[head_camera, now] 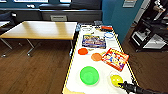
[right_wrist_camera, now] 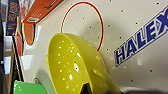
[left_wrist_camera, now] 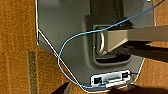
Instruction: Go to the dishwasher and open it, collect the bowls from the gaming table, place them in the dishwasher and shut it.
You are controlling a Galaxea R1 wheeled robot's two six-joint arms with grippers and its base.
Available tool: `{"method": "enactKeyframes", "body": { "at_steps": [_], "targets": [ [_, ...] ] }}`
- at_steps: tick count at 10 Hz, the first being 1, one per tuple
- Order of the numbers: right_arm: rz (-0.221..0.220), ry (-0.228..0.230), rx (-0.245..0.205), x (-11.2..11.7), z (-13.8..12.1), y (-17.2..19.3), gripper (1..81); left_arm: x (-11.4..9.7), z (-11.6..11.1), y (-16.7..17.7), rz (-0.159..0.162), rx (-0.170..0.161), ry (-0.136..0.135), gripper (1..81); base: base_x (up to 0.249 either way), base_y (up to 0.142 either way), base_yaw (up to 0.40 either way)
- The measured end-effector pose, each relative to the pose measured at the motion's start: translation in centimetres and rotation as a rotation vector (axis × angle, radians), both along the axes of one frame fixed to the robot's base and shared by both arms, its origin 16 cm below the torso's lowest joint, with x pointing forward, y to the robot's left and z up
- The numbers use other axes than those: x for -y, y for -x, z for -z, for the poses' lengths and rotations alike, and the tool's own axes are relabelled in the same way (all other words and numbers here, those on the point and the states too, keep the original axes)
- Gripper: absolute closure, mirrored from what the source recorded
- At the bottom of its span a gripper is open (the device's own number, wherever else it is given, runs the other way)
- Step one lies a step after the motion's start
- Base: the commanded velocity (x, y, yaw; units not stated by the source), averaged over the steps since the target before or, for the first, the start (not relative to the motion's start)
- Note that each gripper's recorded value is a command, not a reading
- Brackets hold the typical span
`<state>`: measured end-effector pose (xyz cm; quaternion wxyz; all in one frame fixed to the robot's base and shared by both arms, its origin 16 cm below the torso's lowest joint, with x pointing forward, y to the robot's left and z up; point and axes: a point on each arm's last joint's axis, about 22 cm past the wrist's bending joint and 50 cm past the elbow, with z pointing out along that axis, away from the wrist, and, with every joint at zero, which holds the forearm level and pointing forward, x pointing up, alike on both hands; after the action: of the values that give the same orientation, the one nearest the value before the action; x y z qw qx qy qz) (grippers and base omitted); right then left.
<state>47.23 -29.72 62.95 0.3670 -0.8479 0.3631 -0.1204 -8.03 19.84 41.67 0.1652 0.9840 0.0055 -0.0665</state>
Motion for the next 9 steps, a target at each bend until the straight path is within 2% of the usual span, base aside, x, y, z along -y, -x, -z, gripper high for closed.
{"method": "enactKeyframes", "body": {
  "at_steps": [2, 4, 5, 6, 7, 9],
  "targets": [
    [-0.007, -0.004, -0.01, 0.1, -0.4, 0.3, 81.1, -0.5, 0.0, 0.0, 0.002, 0.0, -0.007, 1.0, 0.0, 0.0, 0.0],
    [-0.033, 0.019, -0.049, 1.8, -1.3, 1.2, 81.1, -0.2, 0.0, 0.0, 0.001, 0.0, -0.003, 1.0, 0.0, 0.0, 0.0],
    [-0.042, 0.063, -0.048, 5.3, -4.2, 0.3, 81.1, 0.1, 0.0, 0.0, 0.0, 0.001, 0.001, 1.0, 0.0, 0.0, 0.0],
    [-0.045, 0.087, -0.018, 7.4, -7.2, -1.4, 81.1, 0.4, 0.0, -0.1, -0.001, 0.002, 0.005, 1.0, 0.0, 0.0, 0.0],
    [-0.059, 0.107, -0.008, 8.7, -9.6, -2.3, 81.1, 0.6, 0.0, 0.0, -0.002, 0.002, 0.006, 1.0, 0.0, 0.0, 0.0],
    [-0.083, 0.164, -0.063, 12.0, -11.6, -0.6, 81.1, 1.0, 0.0, -0.1, -0.003, 0.004, 0.012, 1.0, 0.0, 0.0, 0.0]
  ]
}}
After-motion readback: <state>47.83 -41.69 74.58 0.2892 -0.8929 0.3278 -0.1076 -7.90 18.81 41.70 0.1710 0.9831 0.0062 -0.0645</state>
